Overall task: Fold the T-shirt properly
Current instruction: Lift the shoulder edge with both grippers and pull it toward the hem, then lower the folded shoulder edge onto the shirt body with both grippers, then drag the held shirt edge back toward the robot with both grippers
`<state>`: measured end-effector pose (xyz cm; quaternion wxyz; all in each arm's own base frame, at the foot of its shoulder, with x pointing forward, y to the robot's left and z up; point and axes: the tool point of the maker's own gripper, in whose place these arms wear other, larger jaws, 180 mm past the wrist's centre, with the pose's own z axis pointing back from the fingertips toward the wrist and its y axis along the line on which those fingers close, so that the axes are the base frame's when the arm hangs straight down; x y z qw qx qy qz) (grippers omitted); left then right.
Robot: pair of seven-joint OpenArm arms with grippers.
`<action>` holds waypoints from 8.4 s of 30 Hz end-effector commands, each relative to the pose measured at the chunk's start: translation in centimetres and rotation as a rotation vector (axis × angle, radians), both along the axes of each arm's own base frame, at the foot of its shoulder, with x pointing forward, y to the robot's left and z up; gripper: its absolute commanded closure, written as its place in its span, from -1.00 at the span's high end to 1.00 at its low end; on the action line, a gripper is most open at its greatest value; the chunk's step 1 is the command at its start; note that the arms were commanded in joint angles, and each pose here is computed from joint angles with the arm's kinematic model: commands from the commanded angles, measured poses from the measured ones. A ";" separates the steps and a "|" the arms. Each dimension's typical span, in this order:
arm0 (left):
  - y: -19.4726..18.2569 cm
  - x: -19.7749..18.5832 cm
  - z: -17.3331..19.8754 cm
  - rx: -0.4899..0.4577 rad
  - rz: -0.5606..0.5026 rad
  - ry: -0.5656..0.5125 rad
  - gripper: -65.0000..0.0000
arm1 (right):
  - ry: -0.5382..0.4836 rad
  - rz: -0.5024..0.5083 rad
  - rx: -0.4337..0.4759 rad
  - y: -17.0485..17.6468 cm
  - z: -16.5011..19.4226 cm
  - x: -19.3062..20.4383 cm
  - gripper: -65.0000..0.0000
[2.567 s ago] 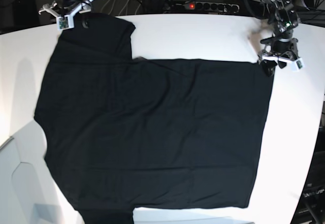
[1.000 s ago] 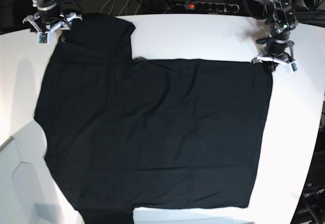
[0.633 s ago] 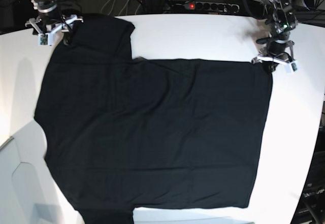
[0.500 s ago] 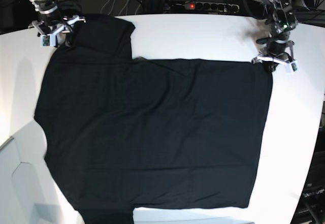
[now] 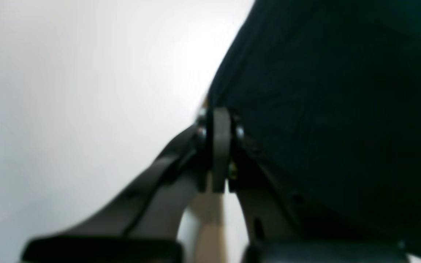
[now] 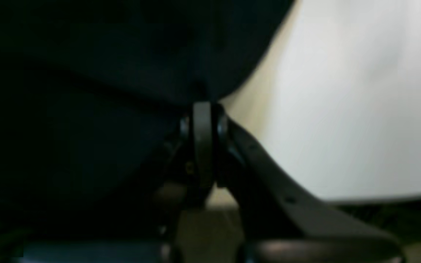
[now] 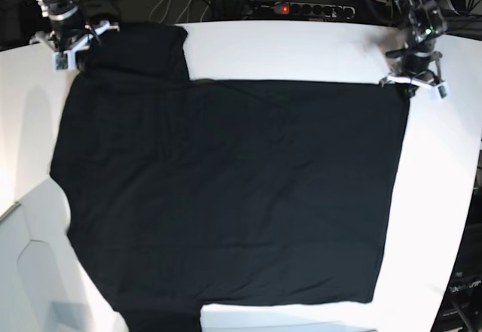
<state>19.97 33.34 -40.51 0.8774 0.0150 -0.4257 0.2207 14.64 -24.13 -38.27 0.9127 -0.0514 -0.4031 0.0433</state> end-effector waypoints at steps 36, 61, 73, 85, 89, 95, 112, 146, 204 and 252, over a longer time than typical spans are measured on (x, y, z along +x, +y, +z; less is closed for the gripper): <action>3.0 11.5 8.8 0.022 0.071 -0.342 -1.00 | -0.311 0.096 -0.075 -0.6 10.4 20.3 -1.00; 0.3 17.6 10.0 0.050 -0.034 -0.354 -1.00 | -0.264 0.131 0.029 0.3 8.3 29.5 -1.00; 0.4 18.7 9.6 0.027 -0.025 -0.351 -1.00 | -0.261 0.128 0.072 0.7 7.3 31.5 -1.00; 0.4 19.5 10.5 0.024 -0.024 -0.375 -1.00 | -0.271 0.130 0.080 0.8 7.0 31.5 -1.00; 0.2 20.4 11.7 0.023 -0.030 -0.405 -1.00 | -0.272 0.130 0.080 0.8 7.2 31.6 -1.00; -0.2 21.7 13.2 0.024 -0.043 -0.440 -1.00 | -0.269 0.129 0.080 0.8 7.0 31.5 -1.00; 1.2 24.5 7.9 -0.087 0.010 -0.300 -1.00 | -0.277 0.126 0.081 0.6 7.2 31.6 -1.00; 0.9 18.7 2.2 -0.079 0.011 -0.171 0.22 | -0.355 0.134 0.021 0.3 9.4 27.8 0.02; 0.7 13.2 -4.4 -0.123 0.036 0.008 -1.00 | -0.008 -0.163 0.090 -9.5 -4.1 17.4 -0.99; 2.0 17.9 14.3 0.026 -0.015 -0.336 -1.00 | -0.275 0.151 -0.170 -6.3 15.1 29.3 -1.00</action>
